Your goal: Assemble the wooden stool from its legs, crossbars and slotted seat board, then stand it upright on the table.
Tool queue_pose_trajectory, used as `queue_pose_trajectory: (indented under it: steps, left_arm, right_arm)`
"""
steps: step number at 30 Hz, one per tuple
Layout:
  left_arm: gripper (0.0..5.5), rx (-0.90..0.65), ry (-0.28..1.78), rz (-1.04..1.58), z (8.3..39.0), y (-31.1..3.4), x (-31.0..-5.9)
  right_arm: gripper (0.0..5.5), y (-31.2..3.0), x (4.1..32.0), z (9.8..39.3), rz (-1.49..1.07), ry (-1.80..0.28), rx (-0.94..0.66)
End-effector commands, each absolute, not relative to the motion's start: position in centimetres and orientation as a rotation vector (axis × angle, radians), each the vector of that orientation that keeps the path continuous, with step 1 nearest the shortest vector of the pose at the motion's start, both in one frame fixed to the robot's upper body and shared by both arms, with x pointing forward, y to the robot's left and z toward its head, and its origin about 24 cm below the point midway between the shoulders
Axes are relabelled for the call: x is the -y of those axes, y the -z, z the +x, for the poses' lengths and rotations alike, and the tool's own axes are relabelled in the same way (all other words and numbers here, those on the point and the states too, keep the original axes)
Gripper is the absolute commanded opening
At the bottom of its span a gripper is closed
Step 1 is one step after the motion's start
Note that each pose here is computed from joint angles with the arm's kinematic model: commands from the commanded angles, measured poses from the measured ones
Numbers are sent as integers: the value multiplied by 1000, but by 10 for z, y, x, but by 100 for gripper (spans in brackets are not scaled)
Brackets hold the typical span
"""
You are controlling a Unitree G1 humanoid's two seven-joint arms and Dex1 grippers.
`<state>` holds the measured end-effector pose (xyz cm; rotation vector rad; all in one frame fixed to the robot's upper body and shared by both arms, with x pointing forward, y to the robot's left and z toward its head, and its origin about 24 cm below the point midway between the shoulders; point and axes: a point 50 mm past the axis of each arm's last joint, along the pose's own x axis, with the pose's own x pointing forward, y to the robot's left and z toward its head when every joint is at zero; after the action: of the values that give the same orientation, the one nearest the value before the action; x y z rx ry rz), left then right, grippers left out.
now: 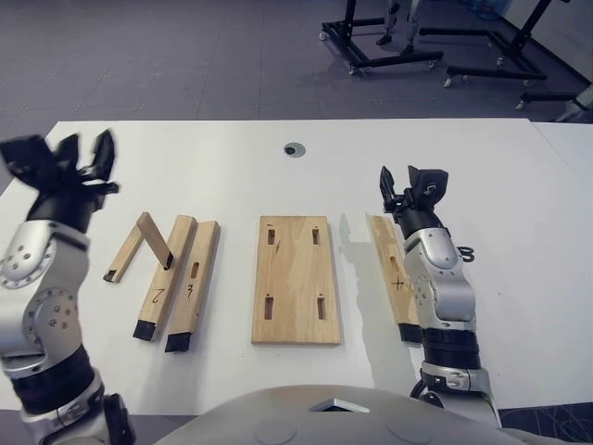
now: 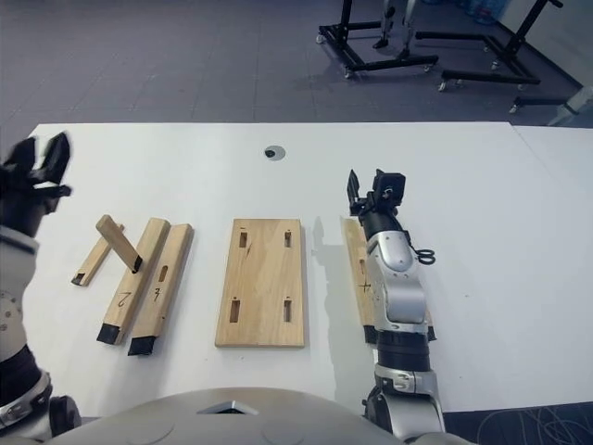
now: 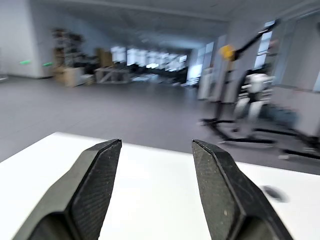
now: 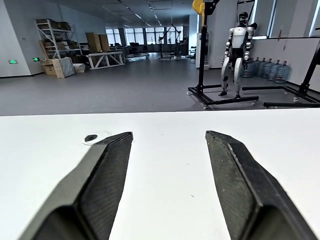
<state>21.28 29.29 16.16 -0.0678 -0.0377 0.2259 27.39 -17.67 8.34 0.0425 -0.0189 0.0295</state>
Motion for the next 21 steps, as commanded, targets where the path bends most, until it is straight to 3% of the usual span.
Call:
queue_pose_trajectory:
  steps: [1, 4, 11, 14, 21]
  left_arm:
    - [256, -47, -247, -46, 197, -136, -301]
    - [256, -133, -161, -15, 174, -112, -290]
    - [372, -453, 40, 93, 118, -51, -279]
    - [417, -445, 120, 65, 120, -53, -269]
    - [417, -499, 171, 69, 129, -54, -251]
  right_arm:
    - [269, -80, 173, 267, 53, -34, -9]
    - [269, -76, 168, 260, 57, -34, -27]
    - [269, -67, 164, 244, 76, -17, -68]
    - [269, -66, 164, 243, 74, -15, -75]
    - [269, -66, 162, 244, 67, -26, -93]
